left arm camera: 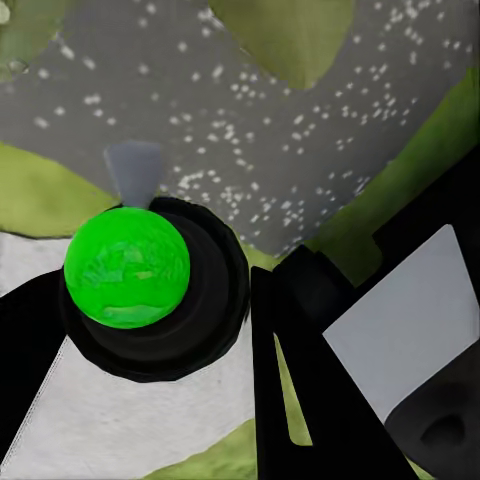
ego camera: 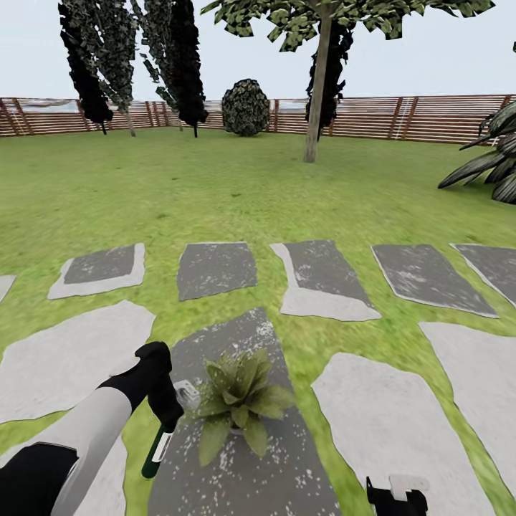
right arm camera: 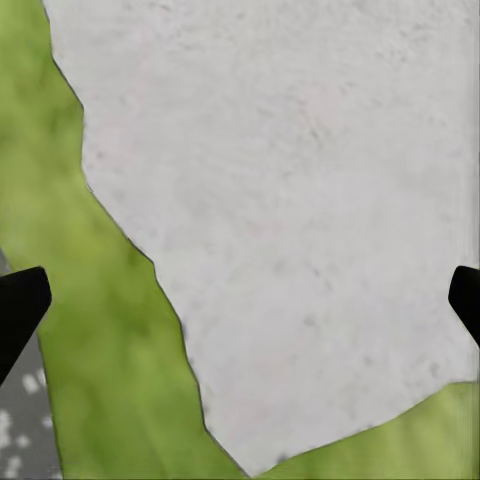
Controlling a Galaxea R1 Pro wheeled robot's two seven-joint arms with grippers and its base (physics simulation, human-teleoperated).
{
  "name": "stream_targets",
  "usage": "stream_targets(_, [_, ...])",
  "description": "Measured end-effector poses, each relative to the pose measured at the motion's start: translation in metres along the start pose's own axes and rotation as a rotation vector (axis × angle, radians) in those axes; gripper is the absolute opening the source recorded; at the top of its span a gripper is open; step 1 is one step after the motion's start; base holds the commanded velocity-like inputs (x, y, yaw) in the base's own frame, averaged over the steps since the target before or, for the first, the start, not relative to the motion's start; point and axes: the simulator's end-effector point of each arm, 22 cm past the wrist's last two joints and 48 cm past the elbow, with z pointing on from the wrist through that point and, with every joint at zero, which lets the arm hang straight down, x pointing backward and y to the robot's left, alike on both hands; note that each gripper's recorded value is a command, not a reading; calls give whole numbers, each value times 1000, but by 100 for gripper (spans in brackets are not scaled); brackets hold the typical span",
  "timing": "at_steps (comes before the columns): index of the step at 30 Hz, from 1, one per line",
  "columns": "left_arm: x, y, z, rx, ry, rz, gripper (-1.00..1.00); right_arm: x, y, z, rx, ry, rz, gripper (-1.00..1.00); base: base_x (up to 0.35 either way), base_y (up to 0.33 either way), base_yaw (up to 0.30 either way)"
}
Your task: Pick up the pesticide atomizer in the garden and spray insectifuge to fully cover both potted plants in the garden.
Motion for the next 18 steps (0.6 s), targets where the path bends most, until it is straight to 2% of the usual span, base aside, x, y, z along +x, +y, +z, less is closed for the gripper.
stream_targets(3, [0, 0, 0, 0, 0, 0, -100, 0, 0, 0, 0, 0, 0, 100, 231, -191, 29])
stream_targets(6, [1, 0, 1, 1, 1, 0, -100, 0, 0, 0, 0, 0, 0, 100, 181, -169, 185])
stream_targets(14, [-1, 1, -1, -1, -2, 0, -100, 0, 0, 0, -1, 1, 0, 100, 20, -21, 268])
stream_targets(18, [-13, -4, -10, 9, -19, 14, -100, 0, 0, 0, 0, 1, 0, 100, 0, 0, 68])
